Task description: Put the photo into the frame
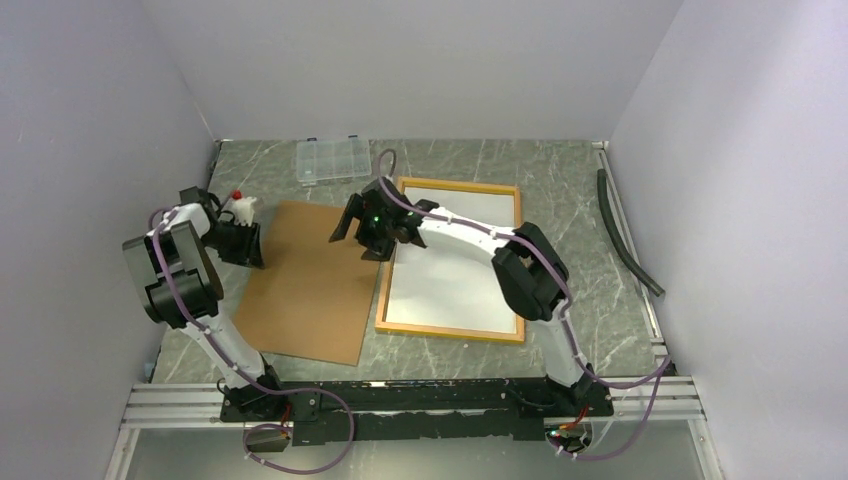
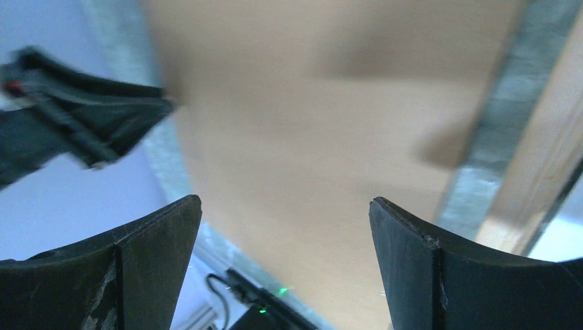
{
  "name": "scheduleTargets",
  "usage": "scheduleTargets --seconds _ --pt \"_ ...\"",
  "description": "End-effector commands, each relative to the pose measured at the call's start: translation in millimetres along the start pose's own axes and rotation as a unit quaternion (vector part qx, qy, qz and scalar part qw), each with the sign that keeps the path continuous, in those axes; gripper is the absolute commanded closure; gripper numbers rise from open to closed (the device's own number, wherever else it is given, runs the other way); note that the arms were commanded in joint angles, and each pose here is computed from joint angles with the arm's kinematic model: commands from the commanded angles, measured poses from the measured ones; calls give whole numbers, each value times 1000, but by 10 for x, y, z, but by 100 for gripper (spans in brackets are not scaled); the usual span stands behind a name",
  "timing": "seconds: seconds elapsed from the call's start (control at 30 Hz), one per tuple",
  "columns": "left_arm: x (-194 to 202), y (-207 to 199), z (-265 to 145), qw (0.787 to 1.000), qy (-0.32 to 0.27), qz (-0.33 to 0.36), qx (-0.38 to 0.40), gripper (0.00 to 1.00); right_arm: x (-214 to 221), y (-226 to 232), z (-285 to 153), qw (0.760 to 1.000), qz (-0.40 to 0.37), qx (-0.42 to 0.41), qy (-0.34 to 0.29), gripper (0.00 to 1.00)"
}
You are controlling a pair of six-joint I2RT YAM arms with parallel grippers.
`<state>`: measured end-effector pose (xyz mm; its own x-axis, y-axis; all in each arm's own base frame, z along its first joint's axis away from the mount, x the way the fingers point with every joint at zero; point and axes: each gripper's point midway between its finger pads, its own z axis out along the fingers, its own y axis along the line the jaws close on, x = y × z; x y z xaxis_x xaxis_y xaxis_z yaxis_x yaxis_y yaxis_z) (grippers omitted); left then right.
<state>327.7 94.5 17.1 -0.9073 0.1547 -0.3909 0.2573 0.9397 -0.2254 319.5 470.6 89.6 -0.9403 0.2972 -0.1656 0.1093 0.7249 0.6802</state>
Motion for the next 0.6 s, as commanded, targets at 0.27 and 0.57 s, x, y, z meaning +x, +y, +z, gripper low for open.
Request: scheduleTargets --seconds 0.27,0.57 --pt "304 -363 248 995 92 16 44 61 -270 422 -618 997 -14 -29 -63 3" --pt "250 96 -103 999 44 -27 12 61 129 -310 -149 986 -99 131 3 2"
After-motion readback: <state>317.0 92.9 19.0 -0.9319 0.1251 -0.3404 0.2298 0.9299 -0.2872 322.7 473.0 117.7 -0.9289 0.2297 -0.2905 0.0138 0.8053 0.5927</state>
